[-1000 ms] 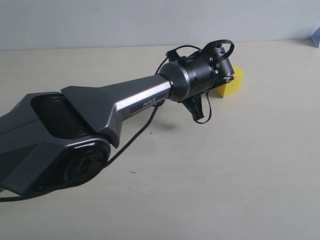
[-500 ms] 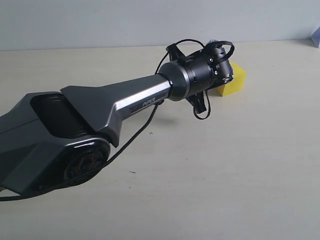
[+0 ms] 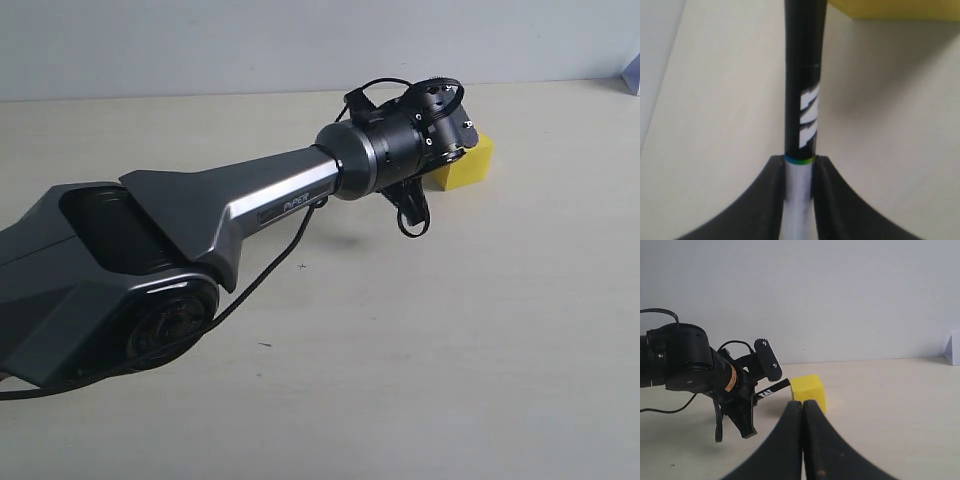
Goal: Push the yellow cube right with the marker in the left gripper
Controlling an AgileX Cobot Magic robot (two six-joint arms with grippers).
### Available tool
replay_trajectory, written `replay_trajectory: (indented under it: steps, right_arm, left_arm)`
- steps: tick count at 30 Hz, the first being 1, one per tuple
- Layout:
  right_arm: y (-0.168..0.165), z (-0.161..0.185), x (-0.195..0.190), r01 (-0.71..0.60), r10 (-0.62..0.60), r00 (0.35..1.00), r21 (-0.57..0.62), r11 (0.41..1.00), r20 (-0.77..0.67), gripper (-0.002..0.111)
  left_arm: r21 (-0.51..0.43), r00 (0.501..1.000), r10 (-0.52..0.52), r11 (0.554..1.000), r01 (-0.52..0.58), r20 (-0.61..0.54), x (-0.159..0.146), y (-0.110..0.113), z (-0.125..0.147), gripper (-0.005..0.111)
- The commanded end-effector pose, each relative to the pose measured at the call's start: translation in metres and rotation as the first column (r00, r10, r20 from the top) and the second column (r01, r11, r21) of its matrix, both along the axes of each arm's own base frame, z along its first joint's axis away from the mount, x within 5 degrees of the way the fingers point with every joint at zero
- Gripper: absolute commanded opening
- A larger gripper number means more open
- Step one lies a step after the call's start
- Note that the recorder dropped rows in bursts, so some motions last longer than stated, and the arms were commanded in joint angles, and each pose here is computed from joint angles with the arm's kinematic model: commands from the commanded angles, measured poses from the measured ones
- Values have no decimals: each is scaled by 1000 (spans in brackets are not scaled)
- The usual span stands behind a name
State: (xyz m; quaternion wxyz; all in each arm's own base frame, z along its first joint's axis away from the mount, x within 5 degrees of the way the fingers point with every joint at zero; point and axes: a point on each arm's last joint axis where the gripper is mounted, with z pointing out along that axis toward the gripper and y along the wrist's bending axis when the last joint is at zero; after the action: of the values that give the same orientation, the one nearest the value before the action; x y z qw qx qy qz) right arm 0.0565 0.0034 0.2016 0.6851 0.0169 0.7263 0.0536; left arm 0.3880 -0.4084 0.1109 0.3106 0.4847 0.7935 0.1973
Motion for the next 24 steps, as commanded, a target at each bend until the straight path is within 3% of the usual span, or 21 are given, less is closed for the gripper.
replay_trajectory:
  steps: [1,8,19,24]
  right_arm:
    - [0,-1,0,0,0,1000,-1,1000,9,0]
    - [0,-1,0,0,0,1000,-1,1000,9,0]
    - [0,-1,0,0,0,1000,-1,1000,9,0]
    - [0,-1,0,0,0,1000,-1,1000,9,0]
  left_arm:
    - [-26,1000,-5,1000,6,11,4,0,3,0]
    - [24,999,48,999,-48,-9,4,7,6,0]
    - [-137,999,42,990,-40,9,7,-2,6,0]
    - [-99,998,60,993,-61,-12,6,1,5,0]
